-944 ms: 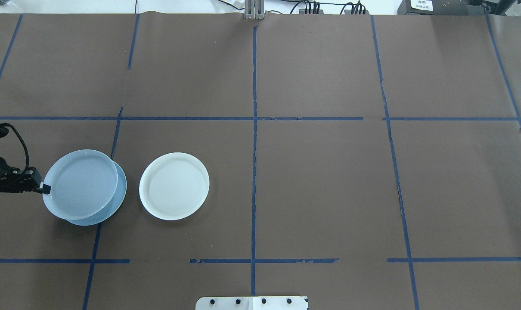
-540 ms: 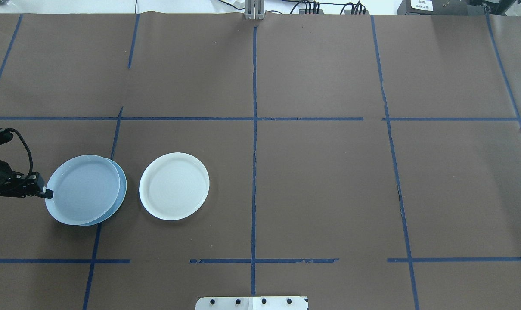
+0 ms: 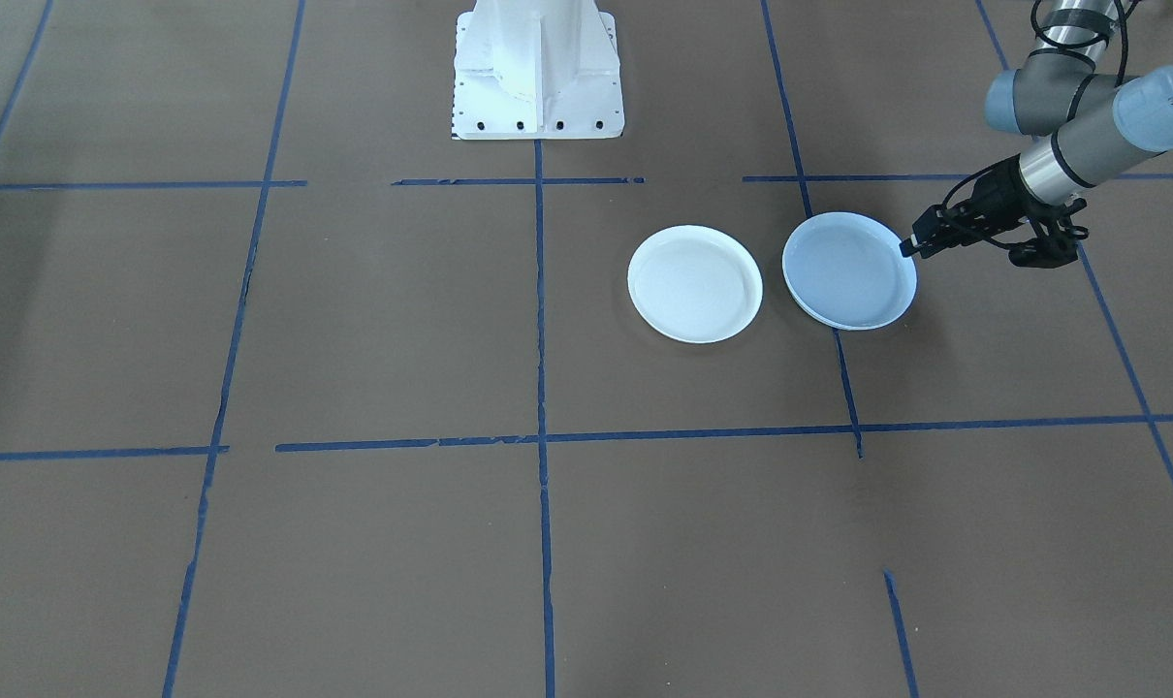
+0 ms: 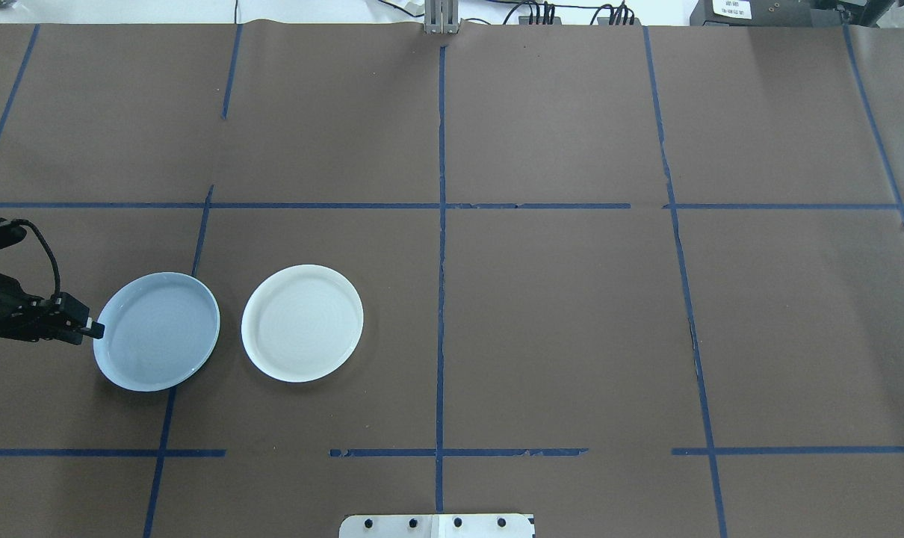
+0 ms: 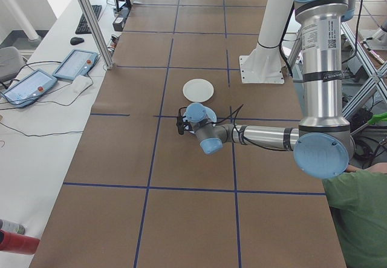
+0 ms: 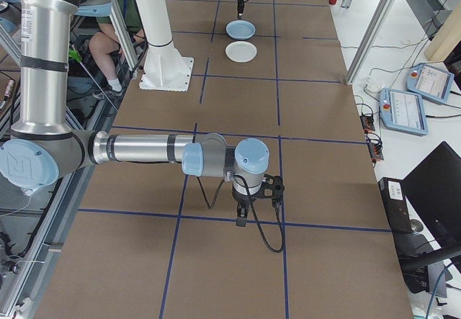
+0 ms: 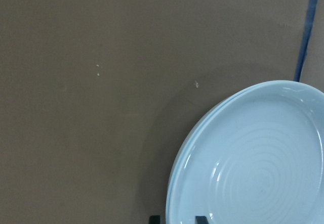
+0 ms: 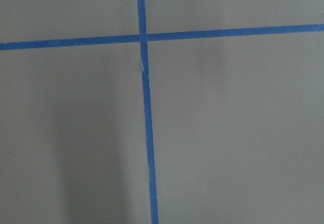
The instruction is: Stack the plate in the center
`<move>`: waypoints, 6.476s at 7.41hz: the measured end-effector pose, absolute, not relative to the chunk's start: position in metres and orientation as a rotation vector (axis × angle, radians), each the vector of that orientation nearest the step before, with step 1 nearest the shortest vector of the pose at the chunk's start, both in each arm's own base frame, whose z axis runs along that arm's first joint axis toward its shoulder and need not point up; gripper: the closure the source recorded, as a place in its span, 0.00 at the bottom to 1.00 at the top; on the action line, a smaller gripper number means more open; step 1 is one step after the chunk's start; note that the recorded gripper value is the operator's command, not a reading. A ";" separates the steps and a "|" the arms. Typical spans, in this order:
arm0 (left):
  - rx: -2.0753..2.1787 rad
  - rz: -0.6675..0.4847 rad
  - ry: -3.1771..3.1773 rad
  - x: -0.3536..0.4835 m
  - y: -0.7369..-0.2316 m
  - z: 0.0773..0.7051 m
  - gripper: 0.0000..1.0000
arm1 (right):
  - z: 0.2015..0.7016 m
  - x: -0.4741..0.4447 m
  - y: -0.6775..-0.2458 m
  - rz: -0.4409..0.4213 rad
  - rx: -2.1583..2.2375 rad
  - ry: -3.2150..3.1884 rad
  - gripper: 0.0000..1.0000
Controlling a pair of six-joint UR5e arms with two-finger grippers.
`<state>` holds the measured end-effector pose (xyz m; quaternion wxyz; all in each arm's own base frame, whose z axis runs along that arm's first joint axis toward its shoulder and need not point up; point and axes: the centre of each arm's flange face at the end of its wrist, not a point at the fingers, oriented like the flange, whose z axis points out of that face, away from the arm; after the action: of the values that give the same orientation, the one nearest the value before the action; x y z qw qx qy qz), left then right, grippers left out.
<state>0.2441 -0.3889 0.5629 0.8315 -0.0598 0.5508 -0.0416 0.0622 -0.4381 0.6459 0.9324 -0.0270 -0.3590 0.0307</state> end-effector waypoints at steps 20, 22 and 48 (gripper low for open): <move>-0.308 -0.237 1.096 0.435 -0.372 0.404 0.88 | 0.646 0.062 -0.438 0.063 -0.055 -0.735 0.00; -0.331 -0.231 1.091 0.435 -0.371 0.407 0.78 | 0.646 0.062 -0.438 0.063 -0.055 -0.735 0.00; -0.183 -0.062 1.186 0.249 -0.386 0.536 1.00 | 0.646 0.062 -0.438 0.063 -0.056 -0.735 0.00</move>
<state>0.2491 -0.3865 0.5359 0.8247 -0.0861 0.5581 -0.0293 0.0622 -0.4380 0.6459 0.9324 -0.0273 -0.3590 0.0308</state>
